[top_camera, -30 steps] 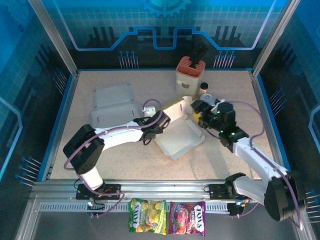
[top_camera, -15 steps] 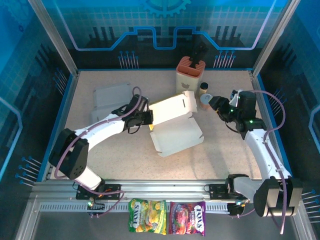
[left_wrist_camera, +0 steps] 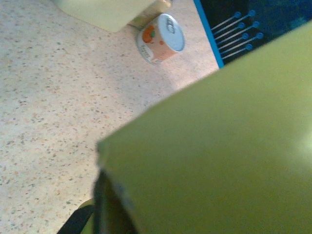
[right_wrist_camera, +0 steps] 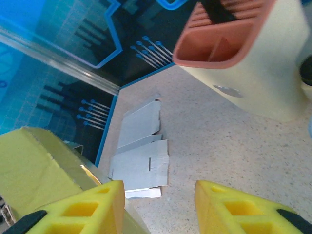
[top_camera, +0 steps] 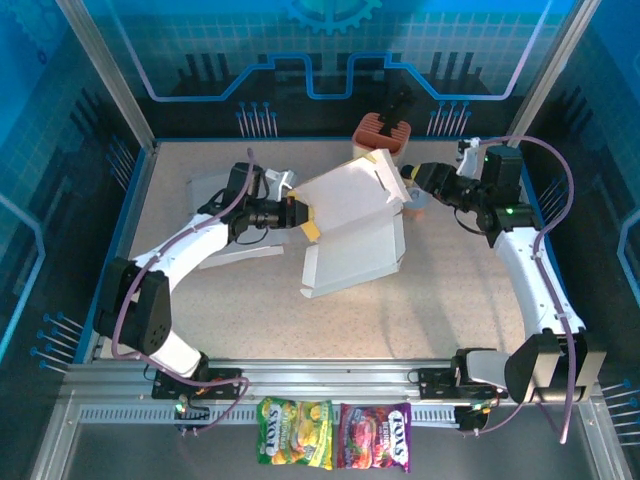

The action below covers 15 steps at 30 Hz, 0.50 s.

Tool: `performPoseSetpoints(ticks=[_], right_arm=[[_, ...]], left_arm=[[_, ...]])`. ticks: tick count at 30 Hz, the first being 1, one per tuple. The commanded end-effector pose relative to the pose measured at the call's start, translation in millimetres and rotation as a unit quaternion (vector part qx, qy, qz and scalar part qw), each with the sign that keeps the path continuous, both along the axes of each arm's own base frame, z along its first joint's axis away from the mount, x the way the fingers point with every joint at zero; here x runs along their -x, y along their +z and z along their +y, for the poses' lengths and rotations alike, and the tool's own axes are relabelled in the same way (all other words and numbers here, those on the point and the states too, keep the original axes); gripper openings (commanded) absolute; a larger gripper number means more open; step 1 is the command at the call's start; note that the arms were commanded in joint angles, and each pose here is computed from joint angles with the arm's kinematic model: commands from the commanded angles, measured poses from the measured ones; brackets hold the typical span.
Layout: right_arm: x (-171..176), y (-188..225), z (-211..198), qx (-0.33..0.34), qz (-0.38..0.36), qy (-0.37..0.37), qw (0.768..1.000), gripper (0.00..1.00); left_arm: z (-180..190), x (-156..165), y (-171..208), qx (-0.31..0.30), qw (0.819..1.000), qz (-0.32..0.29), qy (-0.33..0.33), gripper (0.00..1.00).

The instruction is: Fold the paper box

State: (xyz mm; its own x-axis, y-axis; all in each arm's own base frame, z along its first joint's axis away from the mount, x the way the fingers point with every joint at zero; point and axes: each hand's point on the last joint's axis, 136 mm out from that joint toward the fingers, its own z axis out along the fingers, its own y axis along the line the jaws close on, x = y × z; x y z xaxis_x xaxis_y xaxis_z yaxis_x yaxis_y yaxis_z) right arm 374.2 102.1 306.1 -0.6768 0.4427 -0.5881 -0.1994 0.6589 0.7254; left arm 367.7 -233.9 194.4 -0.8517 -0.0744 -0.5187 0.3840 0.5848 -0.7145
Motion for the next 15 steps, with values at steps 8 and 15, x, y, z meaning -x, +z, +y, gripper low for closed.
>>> performPoseSetpoints(ticks=[8,15], right_arm=[[14,34,21,-0.008,-0.072,0.097,0.993,0.46],[32,39,46,-0.025,-0.084,0.153,0.984,0.47]], left_arm=[[-7,18,12,0.027,0.996,0.016,-0.083,0.00],[-8,16,11,0.026,0.996,0.018,-0.082,0.00]])
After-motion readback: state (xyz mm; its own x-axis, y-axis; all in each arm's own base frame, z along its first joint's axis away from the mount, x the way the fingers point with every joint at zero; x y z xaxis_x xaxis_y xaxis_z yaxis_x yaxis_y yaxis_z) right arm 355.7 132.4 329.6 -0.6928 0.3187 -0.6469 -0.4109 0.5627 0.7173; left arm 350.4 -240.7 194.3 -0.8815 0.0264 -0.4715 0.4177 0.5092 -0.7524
